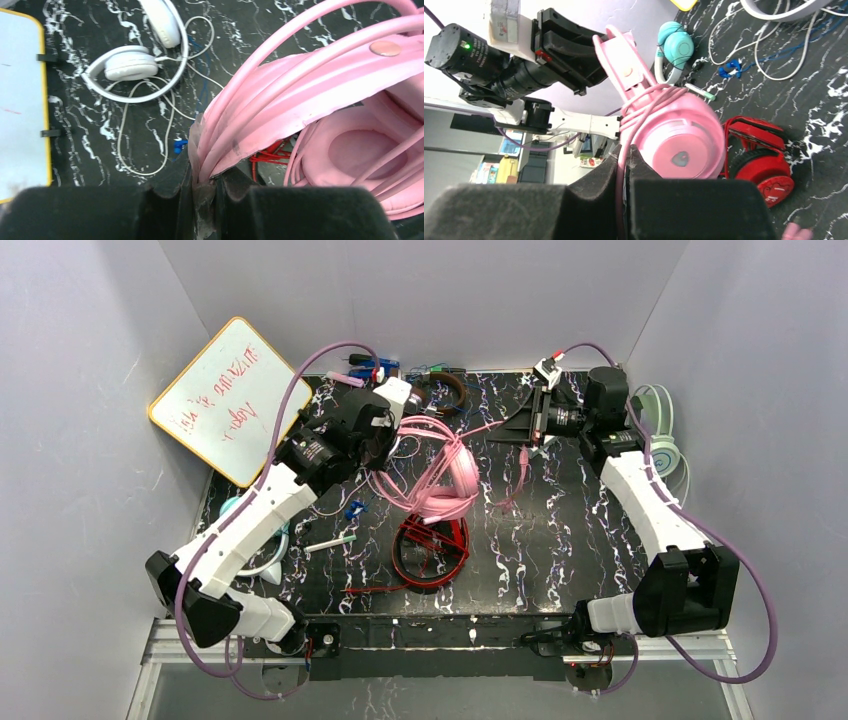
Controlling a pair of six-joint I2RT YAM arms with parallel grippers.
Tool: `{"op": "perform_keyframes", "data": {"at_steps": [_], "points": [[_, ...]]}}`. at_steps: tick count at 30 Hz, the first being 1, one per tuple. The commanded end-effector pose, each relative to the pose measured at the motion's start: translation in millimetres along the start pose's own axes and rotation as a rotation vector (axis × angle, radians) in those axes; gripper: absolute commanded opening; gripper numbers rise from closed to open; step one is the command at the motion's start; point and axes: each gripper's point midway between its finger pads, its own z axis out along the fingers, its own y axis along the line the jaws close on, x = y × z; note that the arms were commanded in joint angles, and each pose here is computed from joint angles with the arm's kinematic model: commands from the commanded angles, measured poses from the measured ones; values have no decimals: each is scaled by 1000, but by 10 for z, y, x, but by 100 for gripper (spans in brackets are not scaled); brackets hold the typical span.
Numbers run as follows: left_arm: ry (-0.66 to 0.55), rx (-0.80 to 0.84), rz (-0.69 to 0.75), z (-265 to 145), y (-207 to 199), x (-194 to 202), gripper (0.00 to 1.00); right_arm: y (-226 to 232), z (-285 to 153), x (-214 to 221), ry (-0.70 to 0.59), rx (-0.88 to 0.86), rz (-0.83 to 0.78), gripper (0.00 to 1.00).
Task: Wrap the headphones
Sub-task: Wrap the headphones cable around the headphones.
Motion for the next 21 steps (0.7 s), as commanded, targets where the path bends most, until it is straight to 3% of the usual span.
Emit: {"op": "perform_keyframes", "data": {"at_steps": [1, 8, 13, 21], "points": [[-88, -101, -5, -142, 178, -273, 0, 398, 75, 6, 22, -108, -95, 14], [-115, -114, -43, -47, 87, -384, 0, 581, 296, 85, 54, -144, -101, 13], [-165, -276, -237, -66, 301, -504, 0, 730, 507, 248, 93, -170, -106, 16], [-246, -372, -453, -51, 410, -633, 0, 734, 746, 555, 122, -149, -87, 22]]}}
